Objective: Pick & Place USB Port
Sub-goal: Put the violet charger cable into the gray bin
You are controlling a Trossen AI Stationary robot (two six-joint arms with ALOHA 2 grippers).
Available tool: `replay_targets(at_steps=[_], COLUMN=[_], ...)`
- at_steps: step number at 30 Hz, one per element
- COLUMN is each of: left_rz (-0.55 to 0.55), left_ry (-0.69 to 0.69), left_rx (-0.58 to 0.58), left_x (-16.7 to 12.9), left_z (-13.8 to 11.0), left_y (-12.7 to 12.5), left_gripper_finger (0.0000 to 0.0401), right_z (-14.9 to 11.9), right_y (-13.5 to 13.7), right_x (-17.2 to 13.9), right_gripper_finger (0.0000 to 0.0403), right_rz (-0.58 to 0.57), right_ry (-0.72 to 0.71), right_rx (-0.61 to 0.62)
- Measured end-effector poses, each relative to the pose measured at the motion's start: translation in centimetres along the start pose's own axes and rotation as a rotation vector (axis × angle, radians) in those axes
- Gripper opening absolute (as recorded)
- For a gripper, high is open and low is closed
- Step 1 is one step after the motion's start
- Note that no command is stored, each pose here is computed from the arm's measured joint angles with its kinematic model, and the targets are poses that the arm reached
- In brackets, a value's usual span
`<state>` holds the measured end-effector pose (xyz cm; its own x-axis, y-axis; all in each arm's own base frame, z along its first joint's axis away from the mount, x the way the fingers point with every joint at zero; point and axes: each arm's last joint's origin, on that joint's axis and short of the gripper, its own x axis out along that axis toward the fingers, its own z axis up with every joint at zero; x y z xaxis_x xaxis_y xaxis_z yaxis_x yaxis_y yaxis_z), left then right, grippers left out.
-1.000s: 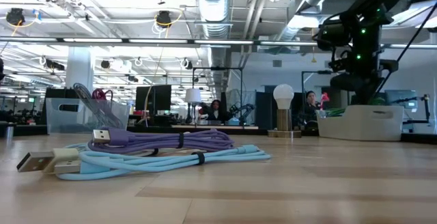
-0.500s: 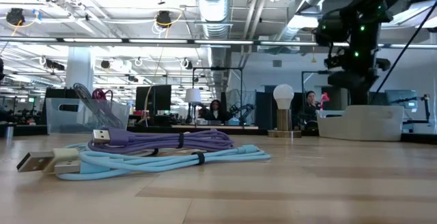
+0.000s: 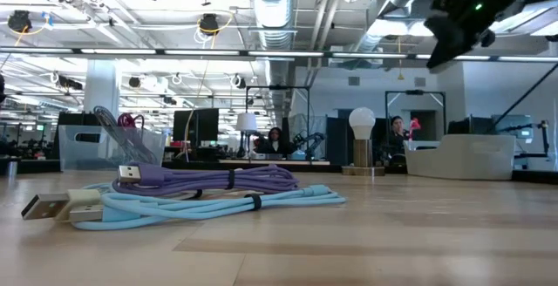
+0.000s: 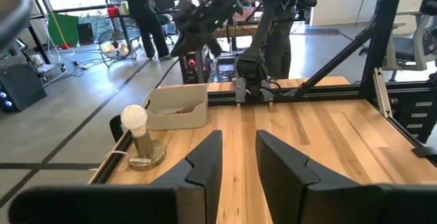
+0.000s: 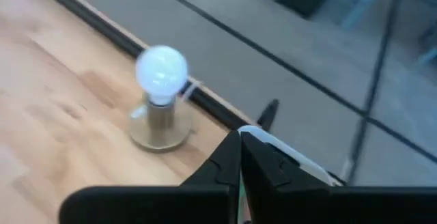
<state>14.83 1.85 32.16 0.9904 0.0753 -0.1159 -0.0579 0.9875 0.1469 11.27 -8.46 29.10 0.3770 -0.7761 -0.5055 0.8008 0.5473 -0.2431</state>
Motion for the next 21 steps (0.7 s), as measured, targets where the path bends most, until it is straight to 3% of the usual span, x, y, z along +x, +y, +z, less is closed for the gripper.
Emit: replay_targets(at_steps=[9,21], left_rz=[0.0,0.0], left_ry=[0.0,0.0], left_rx=[0.004,0.004], left_x=[0.0,0.0], left_z=[0.0,0.0], left_y=[0.0,0.0], left_gripper_finger=[0.009,0.009], right_z=[-0.2,0.9], right_y=[0.9,3.1], right_x=[-2.8,-4.7], right_gripper_finger=[0.0002,0.0001], right_rz=[0.439,0.824], right_ry=[-0.105,-0.282], right_rx=[-0.02,-0.106])
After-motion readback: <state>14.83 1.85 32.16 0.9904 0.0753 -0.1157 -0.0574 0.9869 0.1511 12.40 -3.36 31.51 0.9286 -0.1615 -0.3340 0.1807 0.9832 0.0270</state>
